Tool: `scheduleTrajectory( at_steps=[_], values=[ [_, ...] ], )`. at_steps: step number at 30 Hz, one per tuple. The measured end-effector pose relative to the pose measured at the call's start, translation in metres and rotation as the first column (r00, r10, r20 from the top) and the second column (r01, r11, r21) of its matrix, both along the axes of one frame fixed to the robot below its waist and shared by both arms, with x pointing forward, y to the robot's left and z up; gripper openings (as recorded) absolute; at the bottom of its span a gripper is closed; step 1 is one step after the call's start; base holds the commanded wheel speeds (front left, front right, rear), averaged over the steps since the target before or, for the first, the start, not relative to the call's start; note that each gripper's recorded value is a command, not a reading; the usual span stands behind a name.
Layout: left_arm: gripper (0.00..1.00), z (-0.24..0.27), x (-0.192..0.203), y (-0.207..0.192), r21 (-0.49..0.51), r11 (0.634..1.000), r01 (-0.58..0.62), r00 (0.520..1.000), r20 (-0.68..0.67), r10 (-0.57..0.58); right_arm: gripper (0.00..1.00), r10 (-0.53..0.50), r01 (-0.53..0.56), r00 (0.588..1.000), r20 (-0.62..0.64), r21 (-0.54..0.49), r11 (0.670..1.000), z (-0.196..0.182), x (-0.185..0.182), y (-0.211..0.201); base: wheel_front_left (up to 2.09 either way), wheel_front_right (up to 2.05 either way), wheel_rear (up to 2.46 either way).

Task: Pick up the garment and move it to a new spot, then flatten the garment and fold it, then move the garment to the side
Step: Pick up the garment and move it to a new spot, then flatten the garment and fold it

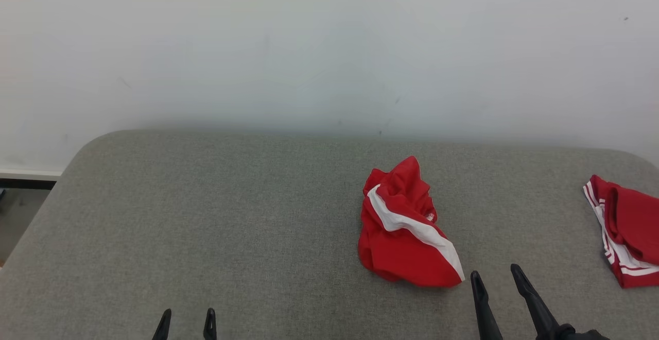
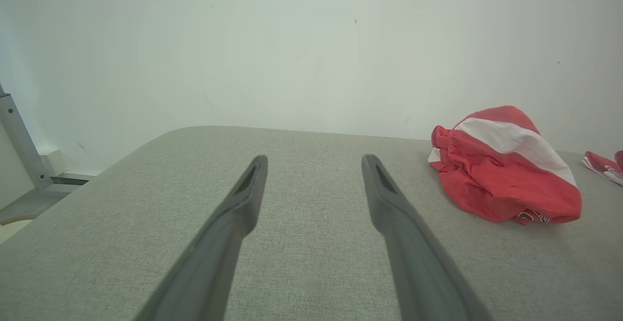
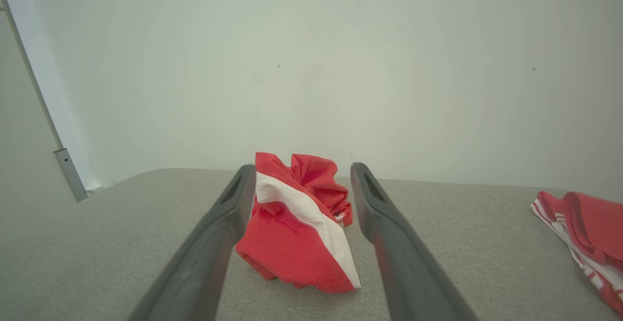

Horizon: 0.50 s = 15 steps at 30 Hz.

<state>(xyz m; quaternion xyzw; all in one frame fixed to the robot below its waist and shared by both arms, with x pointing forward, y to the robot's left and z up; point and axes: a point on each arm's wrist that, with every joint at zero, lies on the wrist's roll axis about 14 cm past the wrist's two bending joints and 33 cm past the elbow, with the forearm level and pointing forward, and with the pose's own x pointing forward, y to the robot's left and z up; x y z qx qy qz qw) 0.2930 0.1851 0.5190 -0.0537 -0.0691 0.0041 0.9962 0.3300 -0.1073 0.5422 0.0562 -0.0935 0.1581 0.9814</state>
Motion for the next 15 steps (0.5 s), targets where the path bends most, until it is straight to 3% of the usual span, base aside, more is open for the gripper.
scheduleTrajectory(
  at_steps=[15],
  values=[
    [1.0, 0.005, 0.006, -0.011, 0.026, 0.999, 0.043, 0.999, 0.017, -0.043, 1.0, -0.055, 0.055, 0.998, -0.02, -0.003, 0.999, -0.008, -0.015, -0.013, 0.0, 0.0, 0.0]
  ],
)
